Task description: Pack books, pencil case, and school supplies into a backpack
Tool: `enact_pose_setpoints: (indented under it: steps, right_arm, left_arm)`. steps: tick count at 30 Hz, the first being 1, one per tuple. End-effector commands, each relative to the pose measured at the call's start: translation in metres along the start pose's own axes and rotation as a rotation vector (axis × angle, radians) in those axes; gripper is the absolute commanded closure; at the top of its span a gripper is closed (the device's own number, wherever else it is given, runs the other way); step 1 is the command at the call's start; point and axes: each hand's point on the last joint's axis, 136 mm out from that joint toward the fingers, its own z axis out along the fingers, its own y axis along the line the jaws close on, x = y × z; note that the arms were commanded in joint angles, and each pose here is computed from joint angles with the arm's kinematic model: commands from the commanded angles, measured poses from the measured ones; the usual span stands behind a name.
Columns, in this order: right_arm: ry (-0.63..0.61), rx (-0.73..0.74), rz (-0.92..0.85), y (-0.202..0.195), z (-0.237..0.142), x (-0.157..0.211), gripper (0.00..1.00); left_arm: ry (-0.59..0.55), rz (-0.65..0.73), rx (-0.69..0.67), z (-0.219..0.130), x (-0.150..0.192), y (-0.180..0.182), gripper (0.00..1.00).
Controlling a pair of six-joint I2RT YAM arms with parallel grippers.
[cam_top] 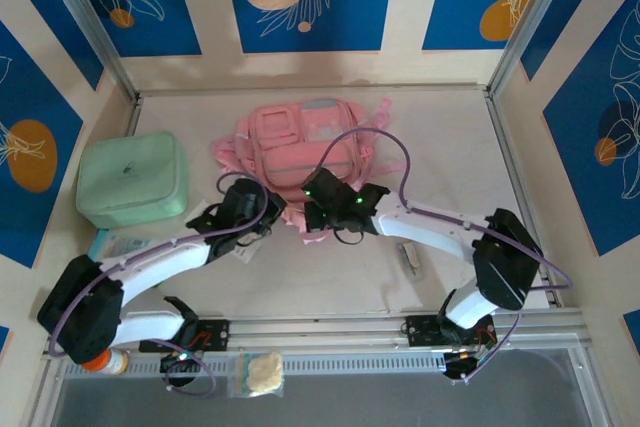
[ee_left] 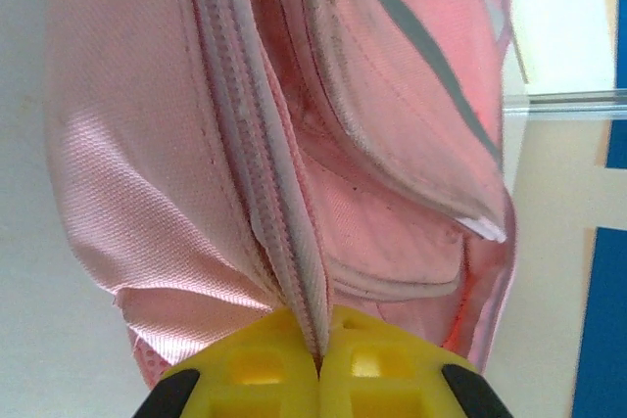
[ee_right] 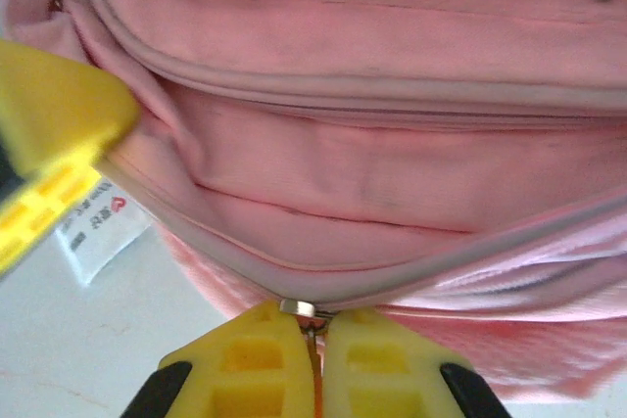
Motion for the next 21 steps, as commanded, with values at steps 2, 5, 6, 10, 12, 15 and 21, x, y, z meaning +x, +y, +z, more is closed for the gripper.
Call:
enact_pose_setpoints:
  steps: [2, 5, 6, 10, 12, 15, 21]
  right_arm:
    - [0.125, 0.225, 0.012, -0.083, -0.016, 0.036, 1.00]
    - [0.139, 0.221, -0.007, -0.090, -0.016, 0.035, 1.00]
    - [0.137, 0.231, -0.019, -0.091, -0.016, 0.032, 1.00]
    - [0.131, 0.261, 0.003, -0.106, -0.012, 0.022, 1.00]
    - [0.120, 0.214, 0.055, -0.110, -0.012, 0.016, 1.00]
    - [0.088, 0.221, 0.051, -0.117, -0.011, 0.006, 1.00]
    - [0.078, -0.004, -0.053, -0.043, -0.005, -0.003, 1.00]
  left_arm:
    - [-0.157, 0.041, -0.135, -0.015, -0.072, 0.039, 1.00]
    - [-0.161, 0.048, -0.122, -0.017, -0.081, 0.039, 1.00]
    - [-0.160, 0.052, -0.126, -0.016, -0.083, 0.039, 1.00]
    - [-0.176, 0.047, -0.146, -0.019, -0.101, 0.043, 1.00]
    - [-0.186, 0.054, -0.148, -0.021, -0.112, 0.044, 1.00]
    - [-0.186, 0.061, -0.169, -0.021, -0.129, 0.048, 1.00]
    - [-0.163, 0.115, -0.055, 0.000, -0.155, 0.020, 1.00]
